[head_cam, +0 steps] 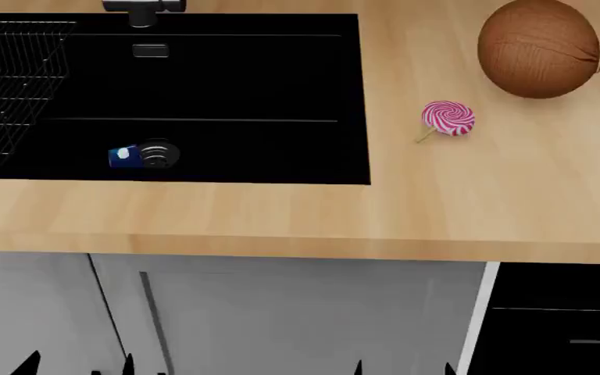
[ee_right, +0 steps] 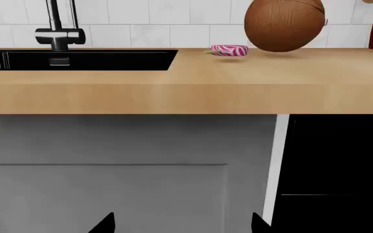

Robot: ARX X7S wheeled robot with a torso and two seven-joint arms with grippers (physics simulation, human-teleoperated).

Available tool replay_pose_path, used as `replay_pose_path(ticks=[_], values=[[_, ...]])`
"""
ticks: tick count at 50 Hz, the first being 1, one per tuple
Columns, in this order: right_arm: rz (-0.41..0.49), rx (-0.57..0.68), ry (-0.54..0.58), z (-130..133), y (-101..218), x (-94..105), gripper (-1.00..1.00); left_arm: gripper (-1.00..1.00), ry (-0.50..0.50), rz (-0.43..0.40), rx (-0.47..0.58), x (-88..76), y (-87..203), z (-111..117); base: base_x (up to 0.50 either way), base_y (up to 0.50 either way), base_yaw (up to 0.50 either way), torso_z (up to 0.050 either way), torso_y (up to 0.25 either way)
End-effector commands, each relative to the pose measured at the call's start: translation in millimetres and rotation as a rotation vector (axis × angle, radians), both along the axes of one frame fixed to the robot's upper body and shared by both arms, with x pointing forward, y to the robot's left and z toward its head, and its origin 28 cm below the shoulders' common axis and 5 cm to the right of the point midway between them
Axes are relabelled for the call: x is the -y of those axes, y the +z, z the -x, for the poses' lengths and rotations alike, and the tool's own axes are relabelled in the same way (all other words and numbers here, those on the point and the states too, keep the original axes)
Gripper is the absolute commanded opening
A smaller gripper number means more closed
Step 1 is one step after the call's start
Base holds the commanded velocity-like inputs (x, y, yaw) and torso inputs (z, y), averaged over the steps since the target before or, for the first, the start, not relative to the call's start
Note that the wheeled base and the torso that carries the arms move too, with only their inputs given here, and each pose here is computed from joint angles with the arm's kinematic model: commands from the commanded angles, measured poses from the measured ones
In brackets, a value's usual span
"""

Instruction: Turn the sink spout to the right.

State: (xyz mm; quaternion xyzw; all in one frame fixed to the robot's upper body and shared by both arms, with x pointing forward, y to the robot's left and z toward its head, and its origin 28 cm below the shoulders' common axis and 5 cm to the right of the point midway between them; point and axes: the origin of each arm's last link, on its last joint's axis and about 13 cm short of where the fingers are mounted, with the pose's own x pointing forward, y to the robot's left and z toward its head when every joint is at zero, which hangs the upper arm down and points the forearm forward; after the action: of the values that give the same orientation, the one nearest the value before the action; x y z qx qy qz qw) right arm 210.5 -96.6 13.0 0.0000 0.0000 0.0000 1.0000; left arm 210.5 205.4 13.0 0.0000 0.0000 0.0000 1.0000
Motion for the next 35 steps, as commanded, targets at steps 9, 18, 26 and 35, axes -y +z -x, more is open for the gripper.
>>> replay_pose_path(ticks=[9, 18, 26, 35], values=[[0.001, 0.001, -0.001, -0.7, 0.2, -0.5, 1.0, 1.0, 0.005, -0.02, -0.003, -0.4, -0.2, -0.4, 0.0, 0.0, 0.0, 0.0, 0.0], [0.005, 0.002, -0.007, -0.9, 0.0, 0.1, 1.0, 1.0, -0.046, 0.01, 0.027, 0.3, 3.4, 2.8, 0.0, 0.0, 0.0, 0.0, 0.0], [0.012, 0.001, -0.009, -0.3, -0.3, 0.2, 1.0, 1.0, -0.092, 0.03, 0.056, 0.8, 7.6, 7.0, 0.0, 0.0, 0.0, 0.047, 0.0], [0.011, 0.004, -0.013, -1.3, -0.3, 0.5, 1.0, 1.0, -0.09, 0.031, 0.047, 0.7, 5.9, 5.6, 0.0, 0.0, 0.0, 0.05, 0.0]])
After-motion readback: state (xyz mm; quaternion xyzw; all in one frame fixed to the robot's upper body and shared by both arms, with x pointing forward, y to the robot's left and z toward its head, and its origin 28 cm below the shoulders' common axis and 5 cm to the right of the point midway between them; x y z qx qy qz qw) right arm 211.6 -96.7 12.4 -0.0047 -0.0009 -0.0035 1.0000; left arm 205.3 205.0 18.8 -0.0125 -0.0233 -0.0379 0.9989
